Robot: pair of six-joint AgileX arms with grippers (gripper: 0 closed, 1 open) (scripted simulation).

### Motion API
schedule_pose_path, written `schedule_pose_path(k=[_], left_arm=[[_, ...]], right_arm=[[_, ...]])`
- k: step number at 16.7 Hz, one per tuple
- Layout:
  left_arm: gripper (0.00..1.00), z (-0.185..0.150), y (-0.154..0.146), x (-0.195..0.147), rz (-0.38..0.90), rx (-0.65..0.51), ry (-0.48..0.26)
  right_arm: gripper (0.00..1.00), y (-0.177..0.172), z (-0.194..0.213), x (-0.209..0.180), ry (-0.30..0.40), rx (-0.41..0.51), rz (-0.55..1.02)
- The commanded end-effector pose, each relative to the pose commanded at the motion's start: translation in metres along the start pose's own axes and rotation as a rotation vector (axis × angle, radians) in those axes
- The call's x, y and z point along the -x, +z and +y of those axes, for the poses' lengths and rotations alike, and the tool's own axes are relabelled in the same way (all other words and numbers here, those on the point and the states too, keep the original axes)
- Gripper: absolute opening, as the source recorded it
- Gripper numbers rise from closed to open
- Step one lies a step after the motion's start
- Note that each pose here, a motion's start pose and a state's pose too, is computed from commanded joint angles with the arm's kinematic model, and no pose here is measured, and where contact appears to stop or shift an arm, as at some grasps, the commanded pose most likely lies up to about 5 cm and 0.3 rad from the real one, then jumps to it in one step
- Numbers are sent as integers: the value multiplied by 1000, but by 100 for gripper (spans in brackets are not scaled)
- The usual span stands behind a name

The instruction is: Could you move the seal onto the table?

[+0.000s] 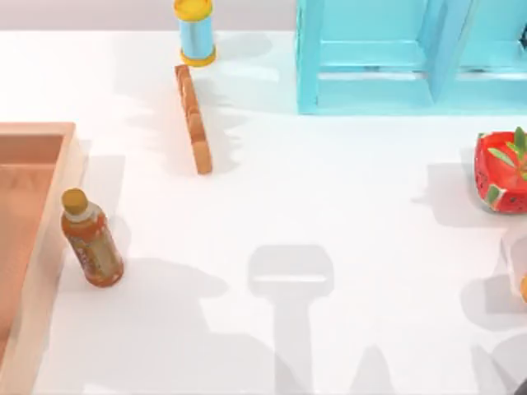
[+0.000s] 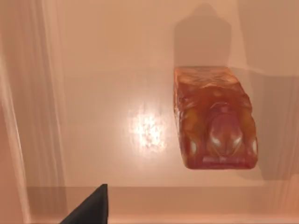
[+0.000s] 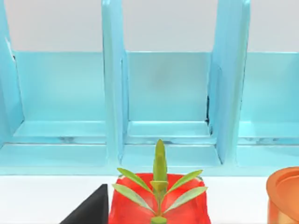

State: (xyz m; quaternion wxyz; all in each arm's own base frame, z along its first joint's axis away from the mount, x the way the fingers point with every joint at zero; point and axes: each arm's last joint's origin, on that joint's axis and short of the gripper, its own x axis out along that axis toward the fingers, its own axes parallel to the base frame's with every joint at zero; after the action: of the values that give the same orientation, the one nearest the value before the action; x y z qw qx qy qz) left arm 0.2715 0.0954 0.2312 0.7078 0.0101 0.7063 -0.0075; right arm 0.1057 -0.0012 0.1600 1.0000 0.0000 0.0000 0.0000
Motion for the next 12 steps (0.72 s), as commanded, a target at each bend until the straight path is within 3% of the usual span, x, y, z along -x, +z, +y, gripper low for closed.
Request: schedule_pose_path(k=[3, 12], left_arm=[[100, 2, 3, -10, 1, 2, 0], [100, 3, 3, -91, 5, 4, -2]], right_arm=[[100, 0, 0, 0, 0, 0, 0], [100, 0, 0, 0, 0, 0, 0]])
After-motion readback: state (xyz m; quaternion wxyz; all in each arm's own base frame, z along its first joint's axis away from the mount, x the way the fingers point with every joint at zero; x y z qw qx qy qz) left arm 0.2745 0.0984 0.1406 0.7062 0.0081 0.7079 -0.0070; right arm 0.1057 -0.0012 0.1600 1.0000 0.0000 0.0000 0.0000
